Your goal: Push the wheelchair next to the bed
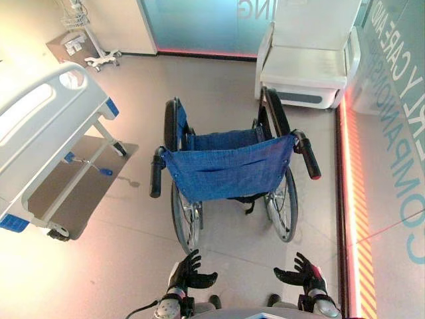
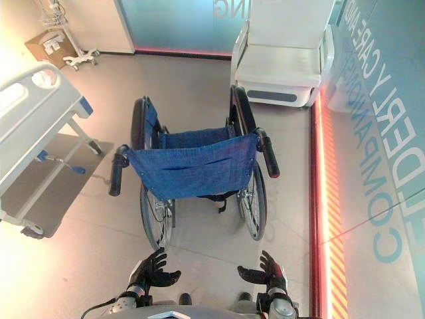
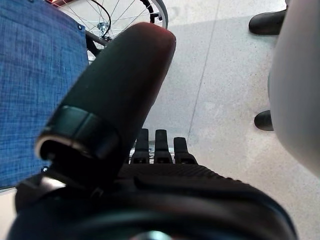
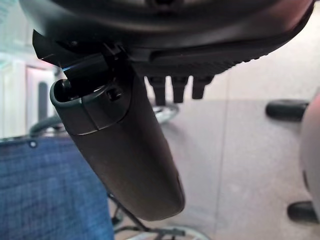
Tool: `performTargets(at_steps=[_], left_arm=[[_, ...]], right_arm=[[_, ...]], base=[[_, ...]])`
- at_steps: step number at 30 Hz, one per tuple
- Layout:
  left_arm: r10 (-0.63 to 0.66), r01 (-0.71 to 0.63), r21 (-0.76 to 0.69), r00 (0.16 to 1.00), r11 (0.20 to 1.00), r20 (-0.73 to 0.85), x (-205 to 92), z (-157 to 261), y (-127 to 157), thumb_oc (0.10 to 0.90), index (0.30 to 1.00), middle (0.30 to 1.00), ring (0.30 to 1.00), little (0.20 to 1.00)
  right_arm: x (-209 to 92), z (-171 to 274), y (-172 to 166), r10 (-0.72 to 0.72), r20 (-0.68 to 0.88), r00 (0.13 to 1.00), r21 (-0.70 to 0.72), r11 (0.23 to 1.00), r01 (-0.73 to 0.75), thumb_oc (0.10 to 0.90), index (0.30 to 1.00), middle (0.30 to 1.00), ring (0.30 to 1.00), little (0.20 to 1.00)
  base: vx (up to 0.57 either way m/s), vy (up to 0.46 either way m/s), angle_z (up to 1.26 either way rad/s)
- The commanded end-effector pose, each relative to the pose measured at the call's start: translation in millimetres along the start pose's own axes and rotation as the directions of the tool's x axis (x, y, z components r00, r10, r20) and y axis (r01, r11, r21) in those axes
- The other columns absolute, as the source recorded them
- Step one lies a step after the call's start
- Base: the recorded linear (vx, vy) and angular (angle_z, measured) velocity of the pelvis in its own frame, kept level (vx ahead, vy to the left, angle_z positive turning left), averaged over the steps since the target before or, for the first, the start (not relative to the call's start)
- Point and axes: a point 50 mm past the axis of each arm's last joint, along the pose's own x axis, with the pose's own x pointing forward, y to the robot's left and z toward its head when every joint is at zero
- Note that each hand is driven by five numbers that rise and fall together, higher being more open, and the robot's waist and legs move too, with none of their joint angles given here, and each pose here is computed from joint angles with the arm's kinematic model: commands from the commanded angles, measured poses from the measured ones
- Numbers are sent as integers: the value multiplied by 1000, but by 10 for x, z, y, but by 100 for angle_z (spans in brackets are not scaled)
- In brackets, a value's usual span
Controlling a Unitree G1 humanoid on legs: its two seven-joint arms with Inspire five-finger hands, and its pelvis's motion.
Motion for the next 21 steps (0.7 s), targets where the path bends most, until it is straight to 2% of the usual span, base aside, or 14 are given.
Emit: performTargets(at_steps=[1,9,21], left_arm=[[-24,18,70,996,997,92,104,231,-27,800,900,900,900,900],[-26,21,60,997,998,77,97,199,-27,800,900,900,900,900],[-36,26,98,995,995,96,100,242,-45,800,900,900,900,900]], right_arm=[[110,284,109,67,99,993,-39,997,-63,800,900,900,900,900],[110,276,91,41,107,993,-79,996,-33,800,900,900,900,900],[113,368,160,80,154,985,-153,987,-56,800,900,900,900,900]], base=[[0,0,0],[0,0,0],[0,0,0]])
